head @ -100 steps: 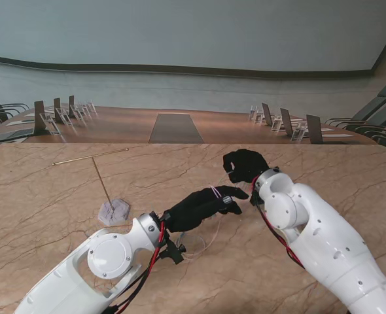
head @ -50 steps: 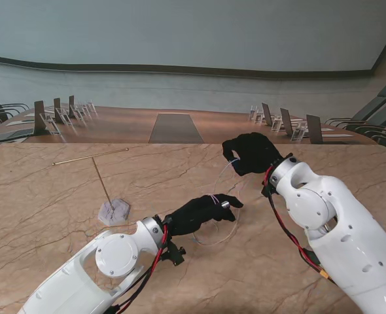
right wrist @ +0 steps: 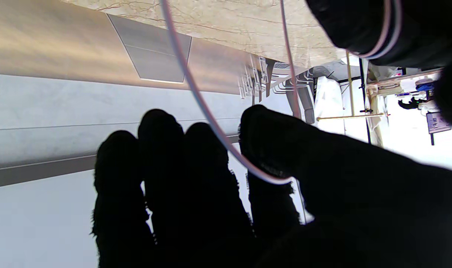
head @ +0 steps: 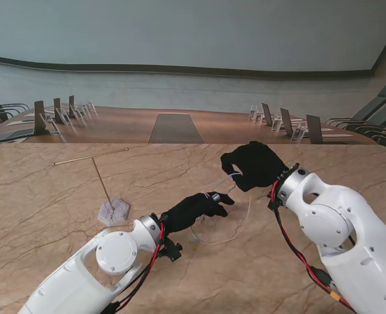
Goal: Take the wired earphone off the rack, coil the cable and place them on the table
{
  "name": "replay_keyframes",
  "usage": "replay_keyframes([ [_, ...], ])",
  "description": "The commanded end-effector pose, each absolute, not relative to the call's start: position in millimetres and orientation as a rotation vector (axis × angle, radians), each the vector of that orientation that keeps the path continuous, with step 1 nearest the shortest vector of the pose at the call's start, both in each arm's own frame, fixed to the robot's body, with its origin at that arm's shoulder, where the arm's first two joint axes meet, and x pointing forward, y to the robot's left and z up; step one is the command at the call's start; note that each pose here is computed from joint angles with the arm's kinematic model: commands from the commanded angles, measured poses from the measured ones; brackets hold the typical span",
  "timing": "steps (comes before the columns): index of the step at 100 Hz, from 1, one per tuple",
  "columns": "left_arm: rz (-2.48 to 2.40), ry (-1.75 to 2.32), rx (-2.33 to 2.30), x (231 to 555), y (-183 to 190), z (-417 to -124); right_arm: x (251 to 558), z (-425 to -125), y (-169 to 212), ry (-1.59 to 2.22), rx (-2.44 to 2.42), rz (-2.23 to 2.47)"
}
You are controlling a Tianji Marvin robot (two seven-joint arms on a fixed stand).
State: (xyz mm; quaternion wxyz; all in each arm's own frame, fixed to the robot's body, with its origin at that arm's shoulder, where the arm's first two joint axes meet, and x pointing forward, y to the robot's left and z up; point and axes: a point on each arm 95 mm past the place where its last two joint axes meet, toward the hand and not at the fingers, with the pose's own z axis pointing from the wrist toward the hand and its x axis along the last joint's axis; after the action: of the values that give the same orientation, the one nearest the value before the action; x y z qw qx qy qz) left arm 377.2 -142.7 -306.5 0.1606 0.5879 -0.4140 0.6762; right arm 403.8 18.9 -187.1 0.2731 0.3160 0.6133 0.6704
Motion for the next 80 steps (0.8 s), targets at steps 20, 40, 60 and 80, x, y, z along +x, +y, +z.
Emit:
replay_keyframes([
  [20, 1.922, -1.17, 1.719, 382.5, -142.6, -310.3, 379.8, -180.7, 28.6, 1.701, 0.794, 1.849],
  [40, 1.967, -1.139, 1.719, 391.3, -142.4, -305.6, 361.6, -178.6, 32.6, 1.734, 0.793, 1.859],
  [60, 2.019, -1.11, 1.707, 402.1, -138.4, -298.2, 344.8, -182.1, 33.1, 1.776, 0.803, 1.84],
  [80, 2.082, -1.091, 1.681, 413.8, -129.7, -285.2, 334.4, -196.5, 36.1, 1.81, 0.871, 1.818],
])
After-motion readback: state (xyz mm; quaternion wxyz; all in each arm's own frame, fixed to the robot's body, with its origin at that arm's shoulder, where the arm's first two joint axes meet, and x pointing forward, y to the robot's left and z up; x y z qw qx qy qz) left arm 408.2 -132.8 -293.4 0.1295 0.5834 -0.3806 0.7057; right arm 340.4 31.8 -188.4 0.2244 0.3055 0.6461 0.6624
